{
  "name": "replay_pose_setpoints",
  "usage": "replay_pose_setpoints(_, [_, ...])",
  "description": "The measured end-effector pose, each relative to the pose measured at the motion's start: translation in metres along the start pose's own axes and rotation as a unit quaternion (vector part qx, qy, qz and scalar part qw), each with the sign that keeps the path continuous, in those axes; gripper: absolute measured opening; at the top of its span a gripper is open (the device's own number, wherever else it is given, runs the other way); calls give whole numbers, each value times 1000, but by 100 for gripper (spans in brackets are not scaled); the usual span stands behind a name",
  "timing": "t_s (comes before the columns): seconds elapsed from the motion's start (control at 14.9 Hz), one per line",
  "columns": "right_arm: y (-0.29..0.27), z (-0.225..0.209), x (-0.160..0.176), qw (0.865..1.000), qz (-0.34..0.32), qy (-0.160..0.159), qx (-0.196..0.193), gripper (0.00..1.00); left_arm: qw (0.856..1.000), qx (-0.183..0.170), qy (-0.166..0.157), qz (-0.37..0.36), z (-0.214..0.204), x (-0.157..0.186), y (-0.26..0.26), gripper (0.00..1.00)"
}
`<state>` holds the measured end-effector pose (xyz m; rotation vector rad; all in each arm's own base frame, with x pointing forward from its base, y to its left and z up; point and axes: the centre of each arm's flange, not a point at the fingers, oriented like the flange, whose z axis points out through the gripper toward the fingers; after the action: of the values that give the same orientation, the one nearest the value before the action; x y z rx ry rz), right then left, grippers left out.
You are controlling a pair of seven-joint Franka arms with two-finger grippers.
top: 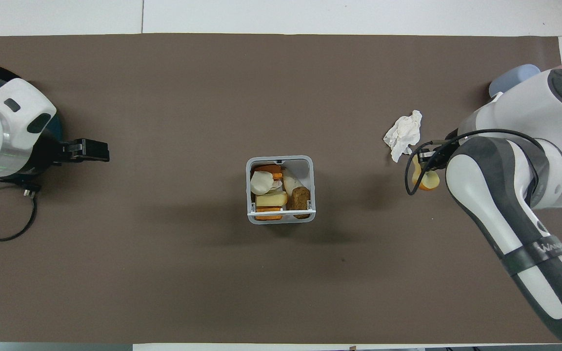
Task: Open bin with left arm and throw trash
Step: 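Carry the yellow block over the bin with the right gripper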
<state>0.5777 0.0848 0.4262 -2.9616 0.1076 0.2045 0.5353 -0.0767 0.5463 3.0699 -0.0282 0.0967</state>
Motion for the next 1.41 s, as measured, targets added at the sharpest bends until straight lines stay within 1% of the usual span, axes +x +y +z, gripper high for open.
replay_pose_setpoints(0.13, [-56,-12,-1,996,71,-2,45,7,1000,1,-2,5,-26,3,-18,100])
replay_pose_setpoints(0.27, [-108,-9,-6,987,138,-3,79,7,1000,2,0,8,-55,4,-30,100])
replay_pose_setpoints(0.33, [-133,-4,-10,981,169,1,94,7,1000,2,1,8,-67,5,-32,100])
replay_pose_setpoints(0.47, [-175,10,-18,971,214,10,109,7,1000,6,-7,7,-83,7,-35,100])
replay_pose_setpoints(0.6, [-210,22,-30,965,233,21,117,7,1000,17,-23,8,-89,13,-38,100])
replay_pose_setpoints(0.8, [-241,44,-52,966,231,23,117,7,999,22,-35,10,-88,20,-39,100])
replay_pose_setpoints(0.87, [-245,49,-56,966,232,22,116,13,999,22,-37,10,-87,20,-41,100])
replay_pose_setpoints(0.94, [-246,52,-57,965,234,20,114,22,999,23,-39,9,-85,21,-43,100])
replay_pose_setpoints(1.14, [-241,49,-55,965,235,25,112,52,999,22,-41,10,-84,21,-47,100])
replay_pose_setpoints(1.41, [-232,42,-47,972,213,60,81,92,999,22,-42,14,-83,20,-43,100])
